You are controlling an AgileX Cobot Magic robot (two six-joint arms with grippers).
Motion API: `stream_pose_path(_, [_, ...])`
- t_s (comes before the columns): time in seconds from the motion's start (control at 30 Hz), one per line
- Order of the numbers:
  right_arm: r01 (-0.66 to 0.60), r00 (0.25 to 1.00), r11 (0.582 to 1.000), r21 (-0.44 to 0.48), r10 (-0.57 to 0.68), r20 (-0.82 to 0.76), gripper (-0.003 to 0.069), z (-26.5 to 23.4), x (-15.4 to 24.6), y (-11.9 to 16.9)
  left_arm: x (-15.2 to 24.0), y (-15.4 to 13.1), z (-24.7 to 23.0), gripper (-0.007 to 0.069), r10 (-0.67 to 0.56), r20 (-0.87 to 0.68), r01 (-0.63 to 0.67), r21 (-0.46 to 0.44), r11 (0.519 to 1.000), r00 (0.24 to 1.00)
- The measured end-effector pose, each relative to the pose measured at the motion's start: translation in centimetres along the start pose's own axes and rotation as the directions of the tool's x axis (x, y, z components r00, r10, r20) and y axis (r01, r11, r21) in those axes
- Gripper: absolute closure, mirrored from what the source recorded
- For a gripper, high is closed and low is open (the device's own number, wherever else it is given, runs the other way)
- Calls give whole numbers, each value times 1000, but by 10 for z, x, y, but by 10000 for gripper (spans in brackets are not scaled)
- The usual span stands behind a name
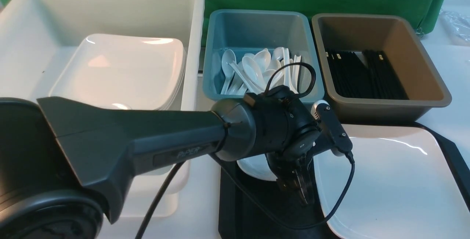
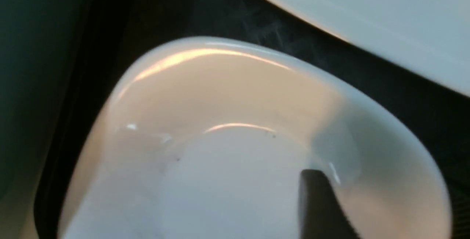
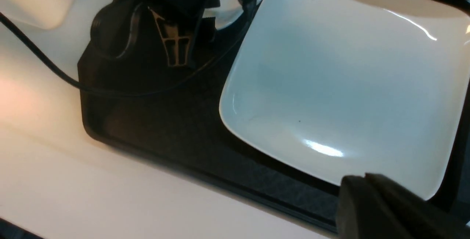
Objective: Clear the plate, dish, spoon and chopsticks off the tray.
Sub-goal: Use the left arm to grab a small plate from the dinner plate, then use the left arm to put the small plate into the large storage box on the left
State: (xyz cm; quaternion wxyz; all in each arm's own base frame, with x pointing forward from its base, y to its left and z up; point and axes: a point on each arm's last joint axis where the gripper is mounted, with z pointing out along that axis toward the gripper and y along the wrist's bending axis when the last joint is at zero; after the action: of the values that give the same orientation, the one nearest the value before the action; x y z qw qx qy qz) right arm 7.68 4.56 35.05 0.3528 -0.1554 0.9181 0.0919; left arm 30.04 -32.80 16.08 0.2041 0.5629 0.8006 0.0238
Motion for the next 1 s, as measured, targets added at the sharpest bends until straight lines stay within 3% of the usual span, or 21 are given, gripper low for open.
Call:
stream_pose_path(0.1, [0,1000,1000,-5,0,9,622,0,-1,0,1,0,0,505,-2,-15,2,-4,1000,1000])
stream_pose_path(0.23, [-4,1000,1000,-5,4,11,622,0,-1,0,0,4,-8,547,9,-14,-9,-21,1000,1000])
stream_pose_path(0.57, [-19,1000,1000,-5,20,12,622,0,-1,0,-3,9,-54,608,-57,37,57,0,998,998])
stream_pose_path(1.0, [-19,998,999,-28,21,53,622,0,-5,2,-5,13,-115,612,-136,148,133,34,991,980])
